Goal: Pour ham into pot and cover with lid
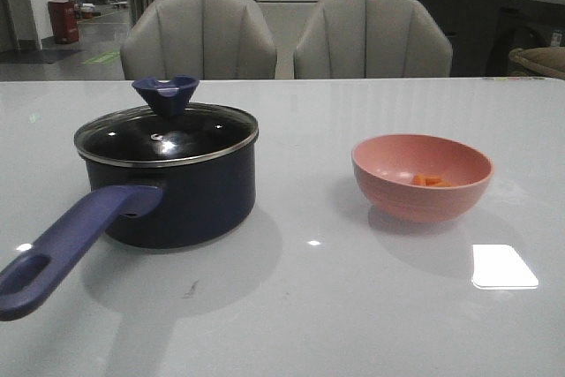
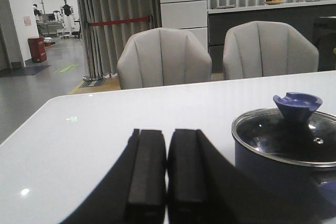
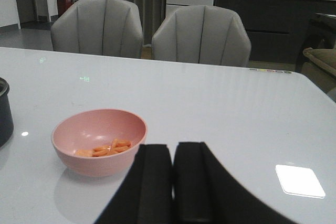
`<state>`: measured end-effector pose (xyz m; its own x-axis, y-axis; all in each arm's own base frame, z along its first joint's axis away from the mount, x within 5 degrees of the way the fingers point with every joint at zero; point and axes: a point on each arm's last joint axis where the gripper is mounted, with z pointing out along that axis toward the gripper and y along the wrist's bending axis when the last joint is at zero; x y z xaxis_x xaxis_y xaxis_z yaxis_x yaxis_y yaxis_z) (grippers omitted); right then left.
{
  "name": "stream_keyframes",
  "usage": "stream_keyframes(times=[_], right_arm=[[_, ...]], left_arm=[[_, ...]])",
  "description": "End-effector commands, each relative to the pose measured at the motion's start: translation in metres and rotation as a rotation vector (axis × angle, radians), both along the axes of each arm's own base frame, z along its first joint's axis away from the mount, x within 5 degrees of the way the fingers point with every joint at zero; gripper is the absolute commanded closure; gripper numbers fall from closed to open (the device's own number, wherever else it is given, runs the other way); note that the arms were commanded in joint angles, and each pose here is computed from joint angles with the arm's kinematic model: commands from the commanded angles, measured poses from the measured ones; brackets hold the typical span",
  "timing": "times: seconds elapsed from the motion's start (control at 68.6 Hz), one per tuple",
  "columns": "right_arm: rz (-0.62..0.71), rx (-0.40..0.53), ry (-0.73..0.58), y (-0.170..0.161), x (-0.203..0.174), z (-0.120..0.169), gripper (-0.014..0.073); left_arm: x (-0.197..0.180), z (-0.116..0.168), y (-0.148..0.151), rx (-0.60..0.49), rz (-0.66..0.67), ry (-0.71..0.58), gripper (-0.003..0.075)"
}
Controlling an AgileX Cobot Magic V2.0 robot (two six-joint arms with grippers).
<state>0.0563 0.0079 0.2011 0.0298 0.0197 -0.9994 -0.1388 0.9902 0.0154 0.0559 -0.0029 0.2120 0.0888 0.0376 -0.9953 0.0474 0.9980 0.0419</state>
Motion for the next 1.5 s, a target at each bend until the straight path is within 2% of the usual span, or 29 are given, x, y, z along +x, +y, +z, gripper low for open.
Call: stream_keyframes(times=[0.0,0.831,0.933,1.093,1.239,1.326,1.486], right_arm=[[-0.011,0.009,-0.111,-0.001,-0.003,0.011,0.0433],[-0.011,0.009,-0.111,-0.001,-0.003,0.011,0.0433],[-0.011,0.009,-0.111,-0.001,-0.003,0.011,0.0433],[-0.011,0.009,-0.111,-0.001,-0.003,0.011,0.0433],[-0.011,0.009,-0.111,-0.001,-0.003,0.011,0.0433],[-0.011,0.009,-0.111,-0.001,-0.003,0.011,0.0433],[-0.011,0.009,-0.111,-0.001,-0.003,0.011,0.0433]], left_arm=[[-0.001,0.0,0.001,-0.009,0.004,-0.066,0.0587],[-0.001,0.001,0.001,-0.009,0.005,-0.075,0.0587],[-0.002,0.007,0.001,-0.03,0.01,-0.146,0.0587],[-0.006,0.023,0.004,-0.181,0.013,-0.219,0.0587],[-0.016,0.058,0.004,-0.188,-0.002,-0.302,0.0587],[-0.018,0.075,0.002,-0.183,-0.021,-0.259,0.0587],[-0.005,0.092,-0.002,-0.121,-0.042,-0.039,0.0587]])
